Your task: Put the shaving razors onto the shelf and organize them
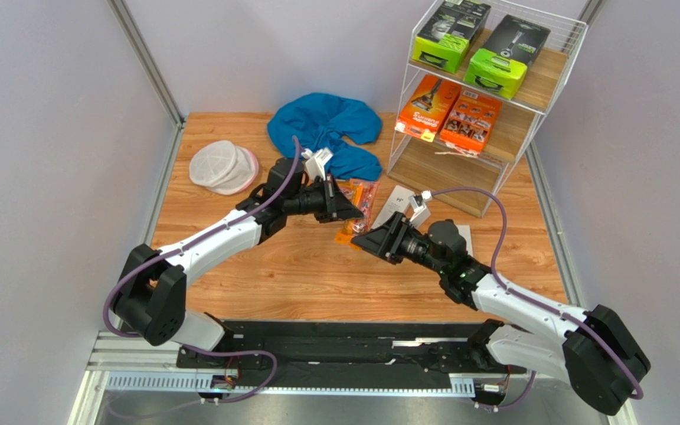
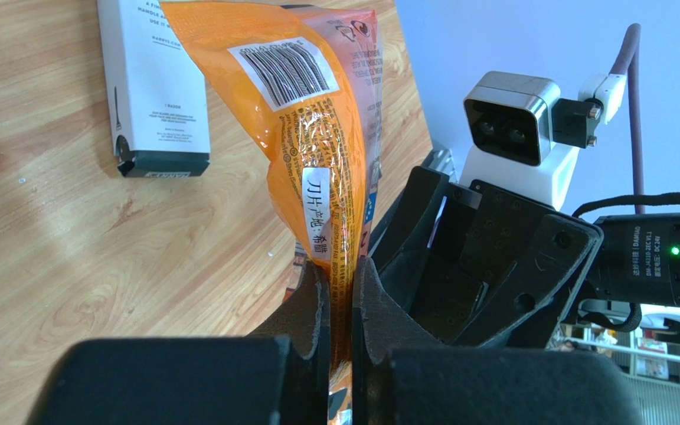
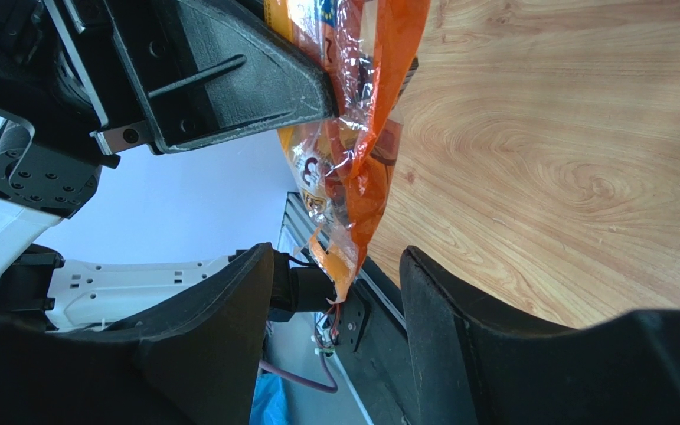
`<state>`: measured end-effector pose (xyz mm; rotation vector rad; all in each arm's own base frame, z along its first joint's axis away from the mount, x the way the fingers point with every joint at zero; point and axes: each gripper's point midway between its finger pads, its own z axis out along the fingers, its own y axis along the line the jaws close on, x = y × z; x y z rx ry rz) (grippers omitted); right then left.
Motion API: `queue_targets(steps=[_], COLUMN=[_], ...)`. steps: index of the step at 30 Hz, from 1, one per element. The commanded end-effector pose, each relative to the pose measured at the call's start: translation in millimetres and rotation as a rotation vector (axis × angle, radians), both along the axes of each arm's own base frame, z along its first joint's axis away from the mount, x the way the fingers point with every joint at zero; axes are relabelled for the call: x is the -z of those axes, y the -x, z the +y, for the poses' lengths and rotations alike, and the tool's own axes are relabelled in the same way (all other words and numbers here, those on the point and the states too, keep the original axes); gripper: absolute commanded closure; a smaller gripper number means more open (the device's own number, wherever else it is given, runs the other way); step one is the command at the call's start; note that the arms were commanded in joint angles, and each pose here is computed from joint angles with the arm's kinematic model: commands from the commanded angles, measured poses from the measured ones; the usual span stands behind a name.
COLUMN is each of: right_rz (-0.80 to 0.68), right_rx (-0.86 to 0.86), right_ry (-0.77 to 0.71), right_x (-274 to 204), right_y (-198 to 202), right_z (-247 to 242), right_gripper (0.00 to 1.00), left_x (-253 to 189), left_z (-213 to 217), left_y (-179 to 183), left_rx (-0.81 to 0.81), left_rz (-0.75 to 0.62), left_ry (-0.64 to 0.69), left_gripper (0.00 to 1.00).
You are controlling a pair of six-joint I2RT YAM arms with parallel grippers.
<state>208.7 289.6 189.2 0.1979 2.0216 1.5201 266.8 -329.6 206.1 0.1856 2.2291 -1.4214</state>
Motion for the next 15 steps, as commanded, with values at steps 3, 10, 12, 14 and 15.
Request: queue_targets(steps=[3, 10, 12, 14, 15], right_rz=[-0.072, -0.015, -0.003, 0.006, -0.002], right_rx=[0.039, 0.056, 0.065, 0.070, 0.073], right_ry=[-0.053, -0.074, -0.080, -0.067, -0.059], right_x=[-23.7, -0.8, 1.3, 5.3, 5.3], right_y=[-15.0, -21.6, -22.3, -21.8, -21.9], right_z=[6.5, 13.1, 12.4, 10.8, 9.7], right_gripper=[0.45, 0.84, 0.94, 0.97, 0.99], left_x=[-16.1, -5.2, -3.8, 0.8, 7.1], left_z=[-7.2, -9.6, -8.7, -5.1, -2.1], left_y=[8.3, 19.7, 21.8, 23.4, 26.0], left_rx=[0.042, 0.068, 0.072, 0.067, 0.064], left_rz=[-0.034, -0.010, -0.009, -0.018, -0.005], left_ry=[0.058, 0.072, 0.072, 0.055, 0.028], left_gripper=[1.00, 1.00, 1.00, 0.99, 0.96])
